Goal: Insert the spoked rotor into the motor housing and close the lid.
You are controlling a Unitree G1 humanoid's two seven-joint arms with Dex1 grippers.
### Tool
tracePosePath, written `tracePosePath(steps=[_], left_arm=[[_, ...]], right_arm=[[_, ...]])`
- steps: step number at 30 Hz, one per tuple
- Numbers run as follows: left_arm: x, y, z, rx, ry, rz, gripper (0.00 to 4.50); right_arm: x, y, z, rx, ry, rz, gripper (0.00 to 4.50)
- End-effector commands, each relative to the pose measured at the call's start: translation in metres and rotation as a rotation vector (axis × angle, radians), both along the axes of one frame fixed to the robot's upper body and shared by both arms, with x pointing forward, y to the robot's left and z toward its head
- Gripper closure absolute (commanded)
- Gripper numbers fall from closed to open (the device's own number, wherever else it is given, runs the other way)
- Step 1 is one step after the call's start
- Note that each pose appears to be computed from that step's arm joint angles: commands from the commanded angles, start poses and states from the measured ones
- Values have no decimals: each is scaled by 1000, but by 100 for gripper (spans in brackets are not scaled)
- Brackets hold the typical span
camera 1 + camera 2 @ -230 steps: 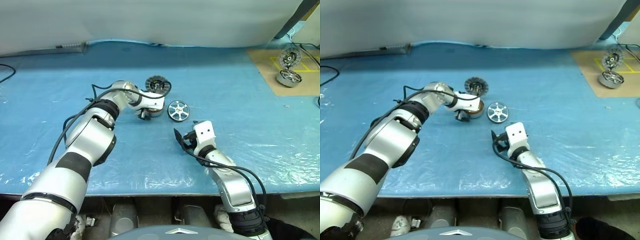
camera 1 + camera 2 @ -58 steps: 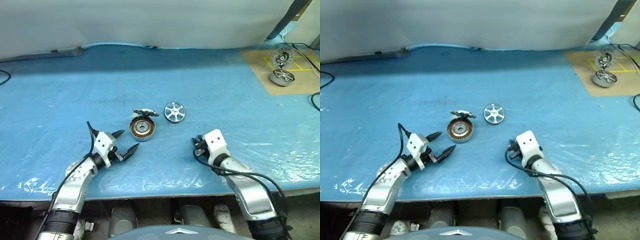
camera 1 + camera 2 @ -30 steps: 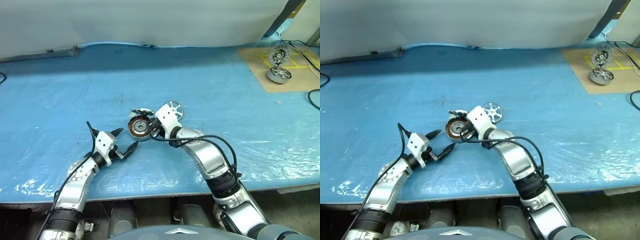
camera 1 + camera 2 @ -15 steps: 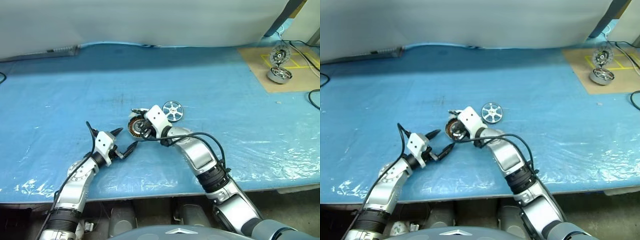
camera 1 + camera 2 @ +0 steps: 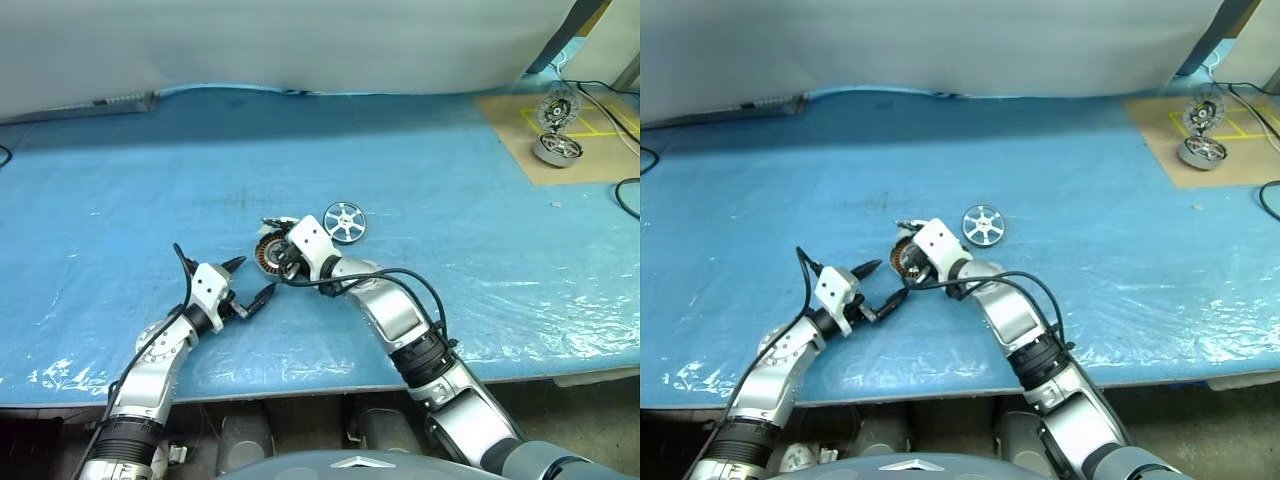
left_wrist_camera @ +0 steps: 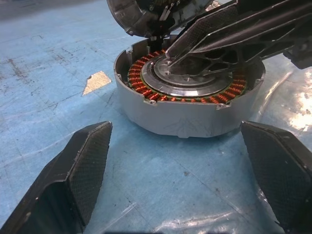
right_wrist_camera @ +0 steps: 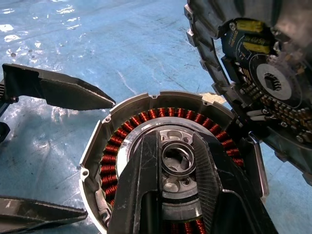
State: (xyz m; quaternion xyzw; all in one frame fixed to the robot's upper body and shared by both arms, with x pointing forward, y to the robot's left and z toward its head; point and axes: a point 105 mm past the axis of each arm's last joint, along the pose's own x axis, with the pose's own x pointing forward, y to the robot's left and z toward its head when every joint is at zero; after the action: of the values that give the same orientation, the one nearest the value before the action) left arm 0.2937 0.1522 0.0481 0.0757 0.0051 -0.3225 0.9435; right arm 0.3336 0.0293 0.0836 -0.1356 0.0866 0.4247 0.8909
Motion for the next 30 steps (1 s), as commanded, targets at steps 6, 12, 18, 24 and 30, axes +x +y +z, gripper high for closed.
tracePosePath(steps=[6,12,18,24,30], left_arm=[[0,-2,6,4,-33,-10,0],[1,-3,6,6,-32,-11,0],[1,-3,5,6,-28,-12,0],[0,-4,4,6,-22,-16,0],[1,-5,5,3,-24,-18,0]], right_arm=[[-3,7,2,12,-6,23,392],[-1,4,-1,17,4,3,291],[-4,-4,15,68,-23,-3,199],[-10,-19,30,95,-17,-9,217],[-7,-23,23,35,-27,-47,396]])
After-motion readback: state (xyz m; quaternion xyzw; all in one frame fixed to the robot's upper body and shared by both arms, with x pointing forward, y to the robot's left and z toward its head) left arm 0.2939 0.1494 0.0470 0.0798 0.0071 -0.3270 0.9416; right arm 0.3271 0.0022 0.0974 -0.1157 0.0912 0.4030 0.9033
